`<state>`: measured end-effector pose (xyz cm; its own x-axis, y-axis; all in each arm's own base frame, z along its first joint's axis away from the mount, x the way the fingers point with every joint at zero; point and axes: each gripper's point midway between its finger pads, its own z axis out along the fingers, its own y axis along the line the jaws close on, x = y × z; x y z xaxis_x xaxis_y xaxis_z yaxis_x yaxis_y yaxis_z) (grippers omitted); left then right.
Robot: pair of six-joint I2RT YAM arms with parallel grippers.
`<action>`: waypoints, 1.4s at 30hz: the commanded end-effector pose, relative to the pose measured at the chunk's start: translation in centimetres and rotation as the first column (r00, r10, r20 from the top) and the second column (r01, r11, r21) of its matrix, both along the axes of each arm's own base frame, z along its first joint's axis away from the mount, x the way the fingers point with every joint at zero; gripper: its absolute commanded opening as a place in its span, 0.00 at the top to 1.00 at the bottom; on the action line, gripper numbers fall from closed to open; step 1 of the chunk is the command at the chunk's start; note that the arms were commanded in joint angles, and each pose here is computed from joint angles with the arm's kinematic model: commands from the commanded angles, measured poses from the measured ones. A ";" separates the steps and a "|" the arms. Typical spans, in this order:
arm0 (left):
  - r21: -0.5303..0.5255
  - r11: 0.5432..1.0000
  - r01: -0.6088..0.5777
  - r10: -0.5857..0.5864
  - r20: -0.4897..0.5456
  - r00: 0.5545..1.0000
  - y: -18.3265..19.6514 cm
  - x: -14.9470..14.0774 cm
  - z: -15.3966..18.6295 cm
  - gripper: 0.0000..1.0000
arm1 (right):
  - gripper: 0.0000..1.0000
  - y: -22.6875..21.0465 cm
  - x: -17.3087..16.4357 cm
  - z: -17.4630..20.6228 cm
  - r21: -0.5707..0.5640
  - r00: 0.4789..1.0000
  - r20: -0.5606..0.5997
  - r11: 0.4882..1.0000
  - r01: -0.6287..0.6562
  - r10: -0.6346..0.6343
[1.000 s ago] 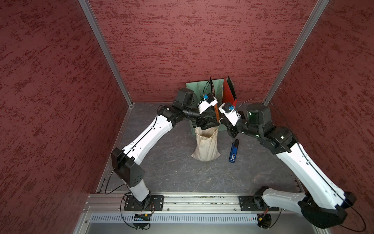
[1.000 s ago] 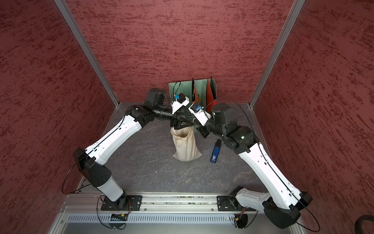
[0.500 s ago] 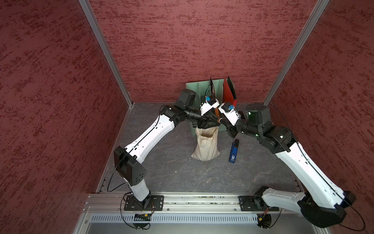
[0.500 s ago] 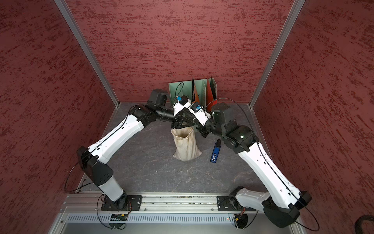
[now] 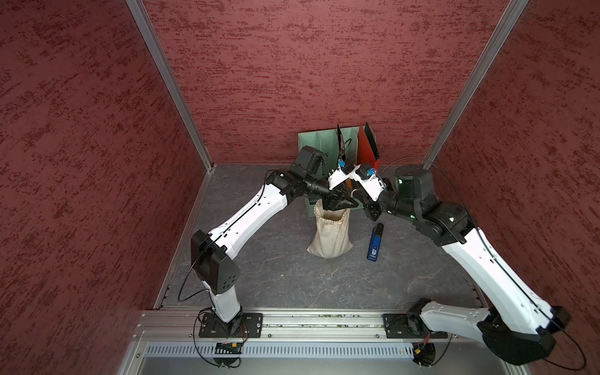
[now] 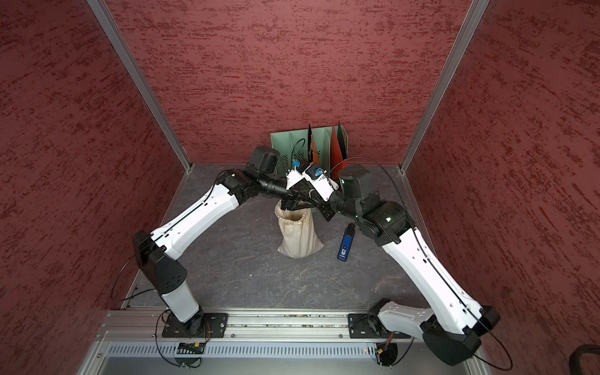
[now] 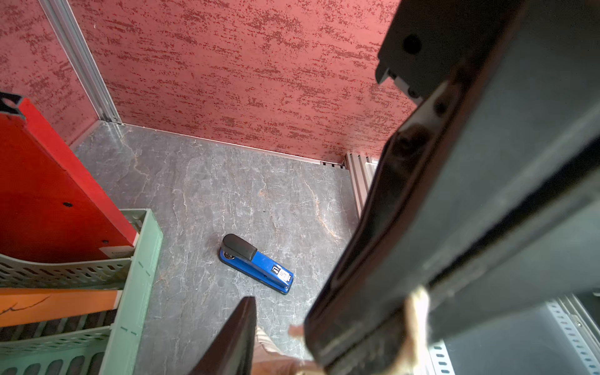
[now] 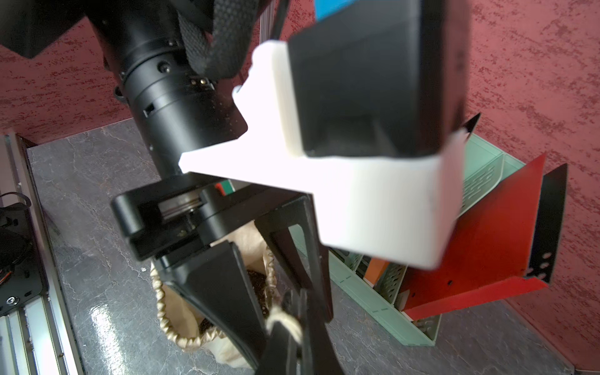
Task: Close the soil bag
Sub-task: Frap the soil bag at the center of the board.
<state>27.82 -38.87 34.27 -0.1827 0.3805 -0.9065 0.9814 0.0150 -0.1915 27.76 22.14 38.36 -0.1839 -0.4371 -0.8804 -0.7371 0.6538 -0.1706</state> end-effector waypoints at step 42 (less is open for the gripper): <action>0.293 0.936 -0.193 0.145 0.179 0.973 0.8 1.7 -6.2 0.93 | 1.00 -5.2 -2.1 9.0 0.252 0.965 0.125 0.948 0.195 -0.232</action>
<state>28.30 -40.24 32.82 -0.0462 0.4944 -0.8680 0.9909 0.1327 0.0228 26.66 18.95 38.39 -0.3163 -0.3434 -0.8843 -0.6224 0.7786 -0.0797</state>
